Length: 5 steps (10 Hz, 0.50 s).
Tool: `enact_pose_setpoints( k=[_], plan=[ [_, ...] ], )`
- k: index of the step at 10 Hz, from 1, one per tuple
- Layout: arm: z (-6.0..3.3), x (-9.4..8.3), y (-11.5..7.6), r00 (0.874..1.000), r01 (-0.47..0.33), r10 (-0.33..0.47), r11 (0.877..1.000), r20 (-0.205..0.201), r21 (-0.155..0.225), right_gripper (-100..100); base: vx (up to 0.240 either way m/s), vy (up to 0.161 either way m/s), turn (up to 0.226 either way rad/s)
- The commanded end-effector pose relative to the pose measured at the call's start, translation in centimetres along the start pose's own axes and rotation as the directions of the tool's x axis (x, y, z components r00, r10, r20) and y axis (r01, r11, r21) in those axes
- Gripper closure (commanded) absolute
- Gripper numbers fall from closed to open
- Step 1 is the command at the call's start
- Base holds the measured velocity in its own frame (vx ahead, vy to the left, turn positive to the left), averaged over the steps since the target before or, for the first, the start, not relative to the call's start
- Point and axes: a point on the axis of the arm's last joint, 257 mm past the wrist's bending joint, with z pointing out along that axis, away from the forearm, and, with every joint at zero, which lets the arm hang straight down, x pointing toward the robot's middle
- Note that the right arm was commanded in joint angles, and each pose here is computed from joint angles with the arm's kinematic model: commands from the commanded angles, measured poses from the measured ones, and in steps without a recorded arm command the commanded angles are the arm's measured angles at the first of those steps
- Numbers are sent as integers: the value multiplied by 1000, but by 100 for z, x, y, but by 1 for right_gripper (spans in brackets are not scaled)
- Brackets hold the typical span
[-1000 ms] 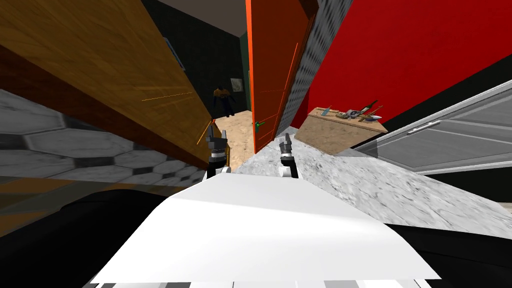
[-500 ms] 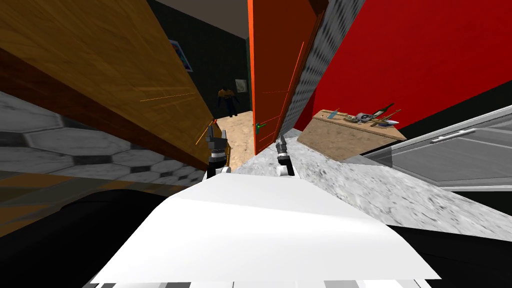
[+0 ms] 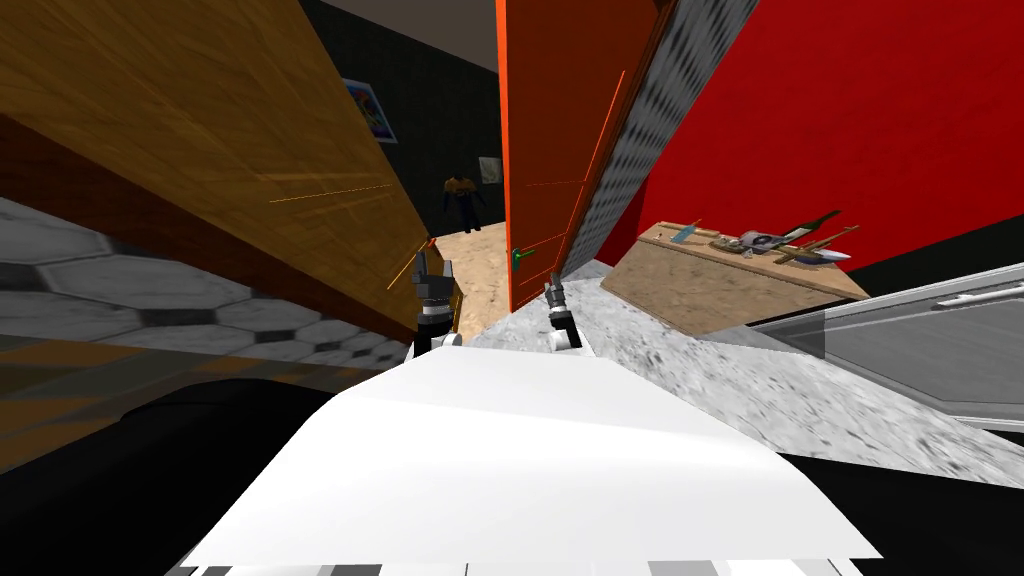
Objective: Push the door open
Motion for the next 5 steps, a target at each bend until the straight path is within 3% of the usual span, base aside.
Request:
enact_pose_setpoints(
  k=[1,5],
  plan=[
    [20,67,-115,1000,-7,7,1000,-16,25,-100,122,-115,110],
    [58,290,-412,998,-23,28,996,-59,89,-100,115,-115,132]
  ],
)
